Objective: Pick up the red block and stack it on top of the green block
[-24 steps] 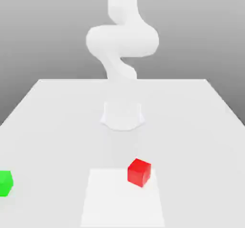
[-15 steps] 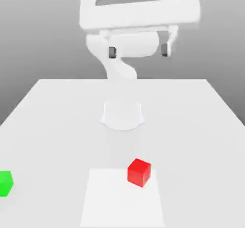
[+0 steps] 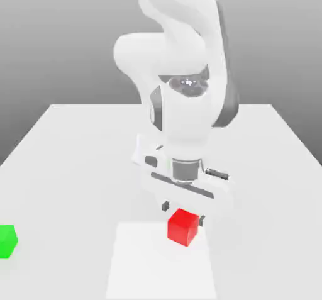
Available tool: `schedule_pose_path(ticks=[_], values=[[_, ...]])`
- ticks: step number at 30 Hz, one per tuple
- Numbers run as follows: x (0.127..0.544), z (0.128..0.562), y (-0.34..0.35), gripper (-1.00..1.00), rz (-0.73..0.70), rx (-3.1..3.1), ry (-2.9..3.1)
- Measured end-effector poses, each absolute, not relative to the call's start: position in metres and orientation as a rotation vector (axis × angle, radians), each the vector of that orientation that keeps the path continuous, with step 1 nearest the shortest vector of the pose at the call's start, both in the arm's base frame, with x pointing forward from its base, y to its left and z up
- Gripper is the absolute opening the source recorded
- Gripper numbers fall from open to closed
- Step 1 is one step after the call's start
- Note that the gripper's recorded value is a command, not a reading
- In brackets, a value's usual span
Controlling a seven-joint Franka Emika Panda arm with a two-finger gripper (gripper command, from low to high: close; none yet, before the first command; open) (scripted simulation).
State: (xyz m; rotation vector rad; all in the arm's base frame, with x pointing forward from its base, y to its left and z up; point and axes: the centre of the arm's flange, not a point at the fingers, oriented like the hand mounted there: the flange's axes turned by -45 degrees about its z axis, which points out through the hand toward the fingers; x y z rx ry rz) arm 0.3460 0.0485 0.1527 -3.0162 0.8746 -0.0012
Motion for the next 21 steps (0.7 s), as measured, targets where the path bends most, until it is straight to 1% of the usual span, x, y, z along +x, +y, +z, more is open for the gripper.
schedule_pose_path(ticks=[1,8,15,17,21], values=[[0.345,0.146,0.048,-1.00,0.000,-3.017,0.874],[0.345,0.146,0.048,-1.00,-0.003,-3.016,0.874],[0.345,0.201,0.050,-1.00,-0.003,-3.020,0.867],[0.361,0.211,0.017,-1.00,0.001,-2.973,0.995],[0.397,0.222,-0.076,-1.00,0.007,-2.839,1.289]])
